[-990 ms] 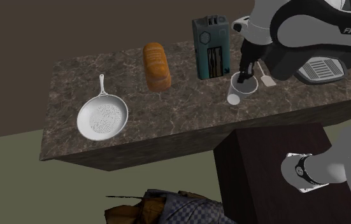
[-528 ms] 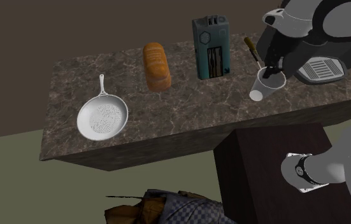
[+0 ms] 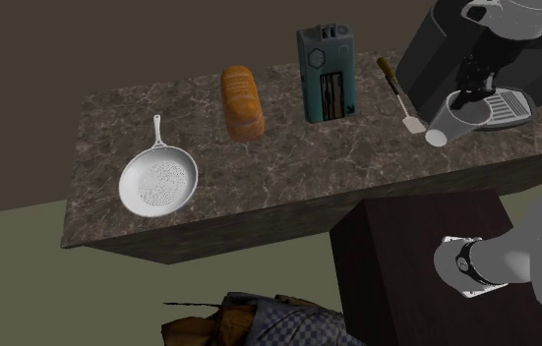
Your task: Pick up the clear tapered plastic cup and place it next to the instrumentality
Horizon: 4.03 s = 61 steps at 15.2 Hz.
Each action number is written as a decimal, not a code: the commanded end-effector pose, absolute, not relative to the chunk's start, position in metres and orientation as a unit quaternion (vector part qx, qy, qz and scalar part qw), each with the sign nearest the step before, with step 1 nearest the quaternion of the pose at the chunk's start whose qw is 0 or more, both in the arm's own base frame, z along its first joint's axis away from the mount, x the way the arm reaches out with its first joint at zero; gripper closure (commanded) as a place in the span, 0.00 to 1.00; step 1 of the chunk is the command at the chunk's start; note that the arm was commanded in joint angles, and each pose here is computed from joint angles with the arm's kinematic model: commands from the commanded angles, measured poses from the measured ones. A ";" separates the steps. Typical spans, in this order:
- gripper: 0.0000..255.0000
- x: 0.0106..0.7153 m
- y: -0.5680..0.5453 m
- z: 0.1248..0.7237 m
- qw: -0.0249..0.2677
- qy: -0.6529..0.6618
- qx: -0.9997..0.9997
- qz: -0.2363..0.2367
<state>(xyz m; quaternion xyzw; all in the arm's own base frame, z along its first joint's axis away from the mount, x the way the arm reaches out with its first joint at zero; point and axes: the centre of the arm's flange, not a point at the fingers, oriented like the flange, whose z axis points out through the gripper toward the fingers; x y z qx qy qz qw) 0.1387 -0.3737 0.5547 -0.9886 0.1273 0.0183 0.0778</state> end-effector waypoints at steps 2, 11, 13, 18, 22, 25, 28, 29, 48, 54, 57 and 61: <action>1.00 0.098 -0.372 0.562 0.078 0.127 -0.989 0.019; 1.00 0.087 -0.373 0.522 0.078 0.127 -0.989 0.019; 1.00 0.087 -0.373 0.512 0.078 0.127 -0.989 0.019; 1.00 0.087 -0.373 0.485 0.078 0.127 -0.989 0.019; 1.00 0.087 -0.373 0.464 0.078 0.127 -0.989 0.019; 1.00 0.087 -0.373 0.448 0.078 0.127 -0.989 0.019; 1.00 0.087 -0.373 0.432 0.078 0.127 -0.989 0.019; 1.00 0.087 -0.373 0.427 0.078 0.127 -0.989 0.019; 0.00 0.087 -0.373 0.374 0.078 0.127 -0.989 0.019; 0.00 0.087 -0.375 0.387 0.078 0.127 -0.989 0.019; 0.00 0.088 -0.381 0.423 0.078 0.127 -0.989 0.019; 0.00 0.088 -0.381 0.423 0.078 0.127 -0.989 0.019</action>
